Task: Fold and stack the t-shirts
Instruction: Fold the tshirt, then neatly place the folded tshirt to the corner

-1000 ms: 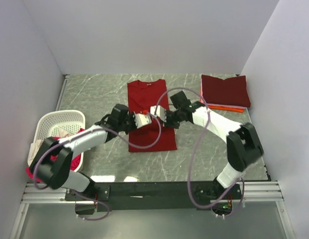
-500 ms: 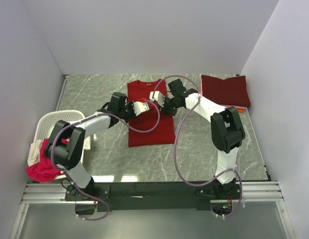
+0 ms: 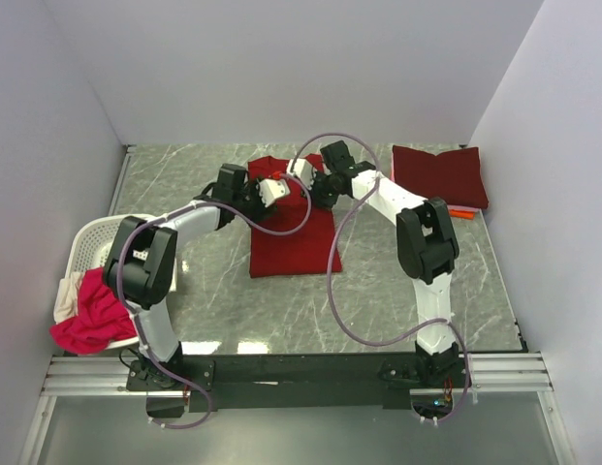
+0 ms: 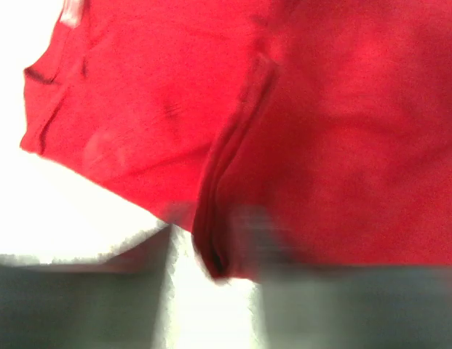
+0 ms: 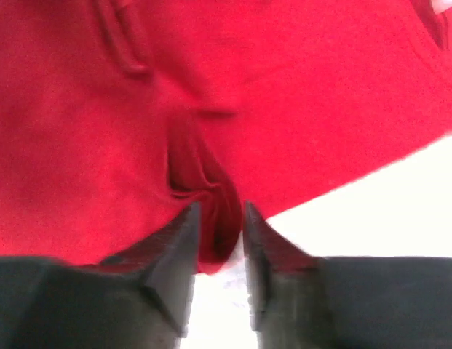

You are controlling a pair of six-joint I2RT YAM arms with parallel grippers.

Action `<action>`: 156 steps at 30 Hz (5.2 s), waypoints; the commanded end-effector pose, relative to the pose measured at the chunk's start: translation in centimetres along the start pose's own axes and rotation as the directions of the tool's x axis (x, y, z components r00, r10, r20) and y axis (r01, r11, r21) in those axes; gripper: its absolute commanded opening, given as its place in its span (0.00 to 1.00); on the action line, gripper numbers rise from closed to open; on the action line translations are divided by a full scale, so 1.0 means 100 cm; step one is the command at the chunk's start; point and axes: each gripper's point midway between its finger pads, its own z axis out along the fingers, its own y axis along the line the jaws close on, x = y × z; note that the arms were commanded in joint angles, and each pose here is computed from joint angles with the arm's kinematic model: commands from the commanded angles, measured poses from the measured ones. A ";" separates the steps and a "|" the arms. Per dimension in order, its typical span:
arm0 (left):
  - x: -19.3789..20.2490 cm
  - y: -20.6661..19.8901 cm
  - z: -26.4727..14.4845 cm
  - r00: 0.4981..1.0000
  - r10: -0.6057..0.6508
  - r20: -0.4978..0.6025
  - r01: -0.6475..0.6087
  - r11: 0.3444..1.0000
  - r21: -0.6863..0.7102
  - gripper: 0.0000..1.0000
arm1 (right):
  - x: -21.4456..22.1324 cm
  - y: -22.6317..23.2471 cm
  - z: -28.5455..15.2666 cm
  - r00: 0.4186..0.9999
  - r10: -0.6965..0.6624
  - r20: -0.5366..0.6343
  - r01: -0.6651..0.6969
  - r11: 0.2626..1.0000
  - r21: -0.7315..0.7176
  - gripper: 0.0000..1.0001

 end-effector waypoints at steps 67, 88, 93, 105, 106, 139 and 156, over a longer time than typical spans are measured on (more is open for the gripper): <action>-0.019 -0.223 -0.133 0.984 0.148 0.103 -0.174 0.932 0.318 0.00 | 0.050 0.219 -0.129 0.927 -0.364 0.089 0.374 0.882 -0.287 0.00; -0.022 0.045 -0.011 0.998 -0.011 0.056 0.013 1.000 -0.024 0.00 | -0.029 -0.061 -0.046 0.997 -0.073 -0.017 0.074 0.977 0.202 0.00; -0.005 0.068 0.017 0.998 -0.068 0.005 0.068 0.995 -0.068 0.00 | -0.025 -0.083 -0.027 0.999 -0.044 -0.006 0.044 0.963 0.265 0.00; 0.005 0.122 0.036 0.937 -0.350 -0.002 0.332 0.890 -0.312 0.48 | -0.027 -0.133 -0.017 0.993 0.093 0.066 -0.114 0.858 0.500 0.62; 0.007 0.135 0.030 0.906 -0.422 0.001 0.391 0.837 -0.383 0.72 | -0.027 -0.141 -0.022 0.988 0.126 0.087 -0.153 0.824 0.546 0.84; 0.000 -0.018 0.063 0.365 -0.912 -0.186 0.931 0.353 0.093 0.36 | 0.028 -0.060 0.035 0.270 0.960 0.080 -0.962 0.265 0.060 0.79; 0.001 -0.030 0.066 0.379 -0.899 -0.220 0.926 0.366 0.099 0.37 | 0.024 -0.071 0.020 0.395 0.916 0.074 -0.914 0.384 0.129 0.58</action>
